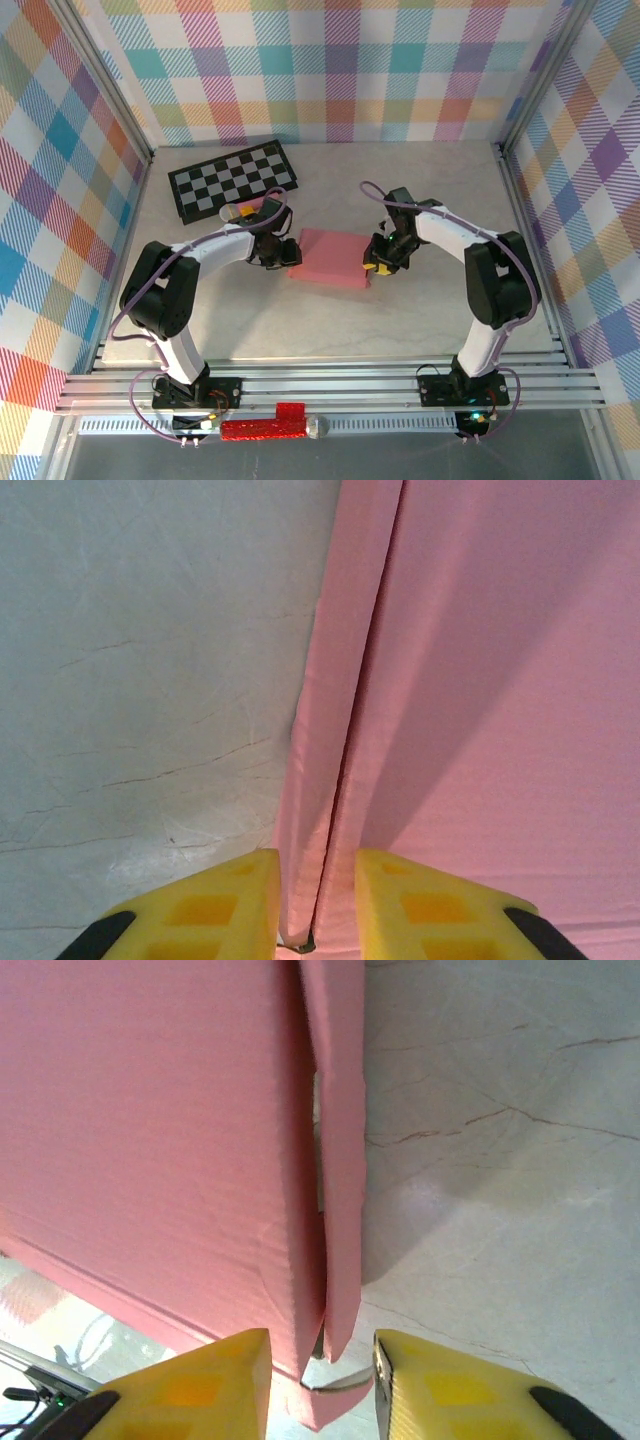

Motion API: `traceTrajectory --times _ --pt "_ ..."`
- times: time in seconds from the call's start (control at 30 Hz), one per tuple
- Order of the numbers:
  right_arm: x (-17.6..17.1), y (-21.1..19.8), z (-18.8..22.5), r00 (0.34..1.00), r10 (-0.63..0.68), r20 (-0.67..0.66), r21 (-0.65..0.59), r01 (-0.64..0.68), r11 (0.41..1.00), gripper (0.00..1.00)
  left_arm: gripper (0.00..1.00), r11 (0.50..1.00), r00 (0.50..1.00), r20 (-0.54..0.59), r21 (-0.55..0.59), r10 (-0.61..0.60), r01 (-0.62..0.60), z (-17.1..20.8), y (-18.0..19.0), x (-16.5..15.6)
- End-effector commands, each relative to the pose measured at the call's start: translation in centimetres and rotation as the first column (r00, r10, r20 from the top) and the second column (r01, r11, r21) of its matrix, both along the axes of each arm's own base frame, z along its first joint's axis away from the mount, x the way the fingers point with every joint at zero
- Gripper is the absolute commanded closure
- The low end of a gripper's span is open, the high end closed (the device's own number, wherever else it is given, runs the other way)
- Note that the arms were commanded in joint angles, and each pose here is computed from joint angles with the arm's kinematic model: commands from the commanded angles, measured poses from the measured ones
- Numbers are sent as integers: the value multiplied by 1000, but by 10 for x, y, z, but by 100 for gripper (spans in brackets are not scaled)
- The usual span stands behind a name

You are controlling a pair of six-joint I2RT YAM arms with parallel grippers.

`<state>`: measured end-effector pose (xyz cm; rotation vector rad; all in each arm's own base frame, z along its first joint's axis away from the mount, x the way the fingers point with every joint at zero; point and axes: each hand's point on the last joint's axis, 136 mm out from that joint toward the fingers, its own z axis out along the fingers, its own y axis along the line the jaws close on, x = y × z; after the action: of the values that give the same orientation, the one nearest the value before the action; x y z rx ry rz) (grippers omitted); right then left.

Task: Fold the paper box

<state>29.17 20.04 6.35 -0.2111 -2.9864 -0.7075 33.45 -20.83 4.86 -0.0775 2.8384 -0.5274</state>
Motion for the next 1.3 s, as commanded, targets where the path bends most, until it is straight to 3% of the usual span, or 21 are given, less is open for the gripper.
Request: traceTrajectory --times 0.0,0.13,0.27,0.67,1.0,1.27 --pt "-6 -4 12 996 59 60 -5 -59 998 55 76 1000 1000 3 1 -8 8 -1 4 -4" --pt "-6 -11 11 993 86 78 -25 -84 996 40 76 1000 1000 0 3 -4 4 -1 5 -6" --pt "-7 -17 4 994 96 61 -39 -93 995 33 76 1000 1000 -4 2 -2 2 -1 6 -8" --pt "-3 -16 -19 991 132 30 -52 -130 990 31 77 1000 1000 -6 -13 7 -7 0 2 -6" --pt "4 0 -29 996 86 12 28 -86 996 44 77 1000 1000 -6 -26 9 -9 3 0 -8" --pt "6 2 -27 997 74 13 40 -74 996 72 74 998 999 40 -54 17 -15 29 0 -7"
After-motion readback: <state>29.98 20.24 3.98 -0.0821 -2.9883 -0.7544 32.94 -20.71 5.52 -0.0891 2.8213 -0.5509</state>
